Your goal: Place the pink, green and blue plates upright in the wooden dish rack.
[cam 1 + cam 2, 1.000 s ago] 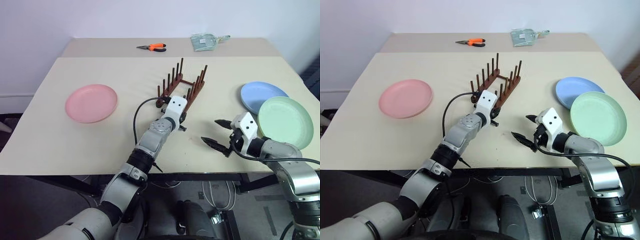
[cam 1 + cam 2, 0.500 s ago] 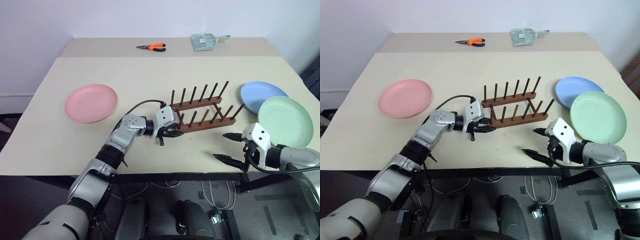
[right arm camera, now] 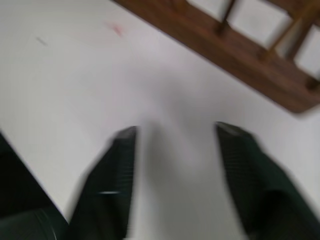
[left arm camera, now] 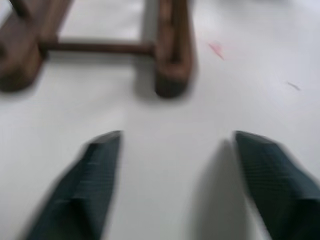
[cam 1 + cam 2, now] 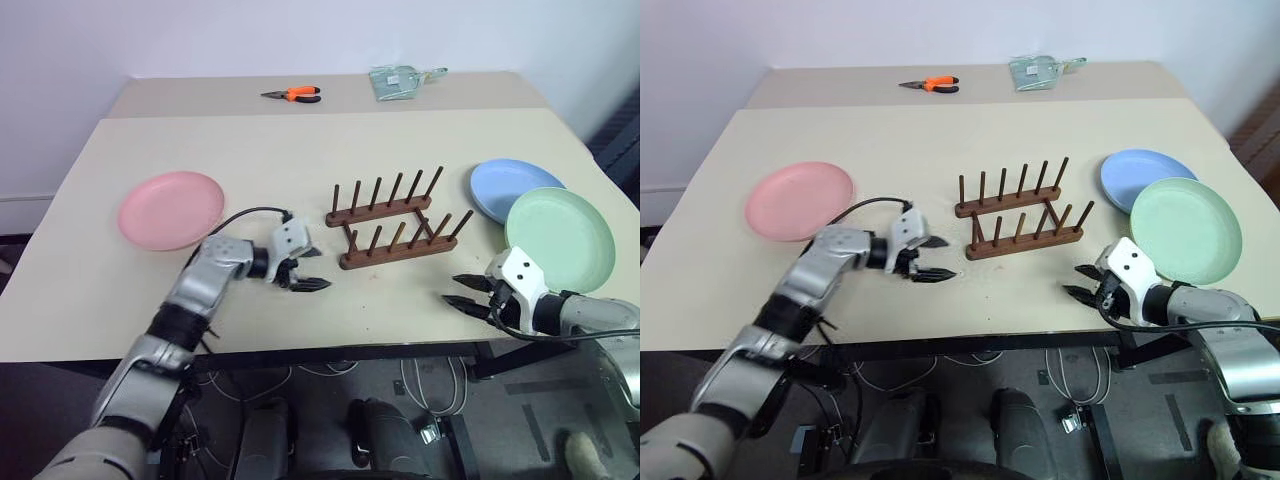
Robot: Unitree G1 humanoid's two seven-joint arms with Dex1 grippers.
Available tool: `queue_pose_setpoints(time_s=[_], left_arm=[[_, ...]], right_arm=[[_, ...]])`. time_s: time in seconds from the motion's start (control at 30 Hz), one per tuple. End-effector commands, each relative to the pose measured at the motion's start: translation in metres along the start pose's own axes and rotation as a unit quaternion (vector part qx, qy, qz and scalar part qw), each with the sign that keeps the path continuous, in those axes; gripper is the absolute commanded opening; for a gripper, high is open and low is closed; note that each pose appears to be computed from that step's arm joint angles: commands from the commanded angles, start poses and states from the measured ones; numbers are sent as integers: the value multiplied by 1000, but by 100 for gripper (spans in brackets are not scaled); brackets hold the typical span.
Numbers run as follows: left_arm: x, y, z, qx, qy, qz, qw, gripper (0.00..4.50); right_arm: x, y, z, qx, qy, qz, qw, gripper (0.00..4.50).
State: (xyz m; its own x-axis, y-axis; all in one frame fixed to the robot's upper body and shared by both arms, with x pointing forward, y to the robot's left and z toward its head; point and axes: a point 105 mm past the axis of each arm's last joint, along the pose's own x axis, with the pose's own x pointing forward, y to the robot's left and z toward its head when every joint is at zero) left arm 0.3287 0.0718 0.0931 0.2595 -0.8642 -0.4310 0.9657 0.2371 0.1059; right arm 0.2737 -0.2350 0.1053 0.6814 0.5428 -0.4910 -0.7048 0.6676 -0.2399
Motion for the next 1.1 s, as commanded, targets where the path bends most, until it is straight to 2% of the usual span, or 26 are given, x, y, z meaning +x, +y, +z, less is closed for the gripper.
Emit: queue_pose_setpoints(time_s=[0.03, 0.13, 0.23, 0.33, 0.57, 0.73, 0.93, 1.1], left_arm=[[10, -19, 25, 15, -28, -3, 1000, 210], [31, -29, 35, 19, -37, 15, 999, 210], [47, -2, 25, 2, 10, 124, 992, 210], [50, 17, 20, -4, 26, 190, 981, 210], [50, 47, 21, -11, 17, 253, 967, 210], [54, 54, 22, -9, 14, 255, 967, 210], [55, 51, 23, -22, 6, 245, 969, 210], [49, 15, 30, -45, -20, 134, 990, 210]], right_arm=[[8, -7, 9, -37, -3, -21, 999, 8], [23, -14, 10, -51, 3, -40, 998, 3], [37, -26, 10, -52, 16, -68, 996, 3], [48, -36, 10, -54, 24, -94, 994, 3], [65, -65, 13, -58, 25, -152, 986, 3], [73, -78, 19, -72, 19, -172, 982, 3], [73, -79, 21, -82, 13, -169, 982, 3], [65, -76, 18, -83, 13, -169, 982, 3]])
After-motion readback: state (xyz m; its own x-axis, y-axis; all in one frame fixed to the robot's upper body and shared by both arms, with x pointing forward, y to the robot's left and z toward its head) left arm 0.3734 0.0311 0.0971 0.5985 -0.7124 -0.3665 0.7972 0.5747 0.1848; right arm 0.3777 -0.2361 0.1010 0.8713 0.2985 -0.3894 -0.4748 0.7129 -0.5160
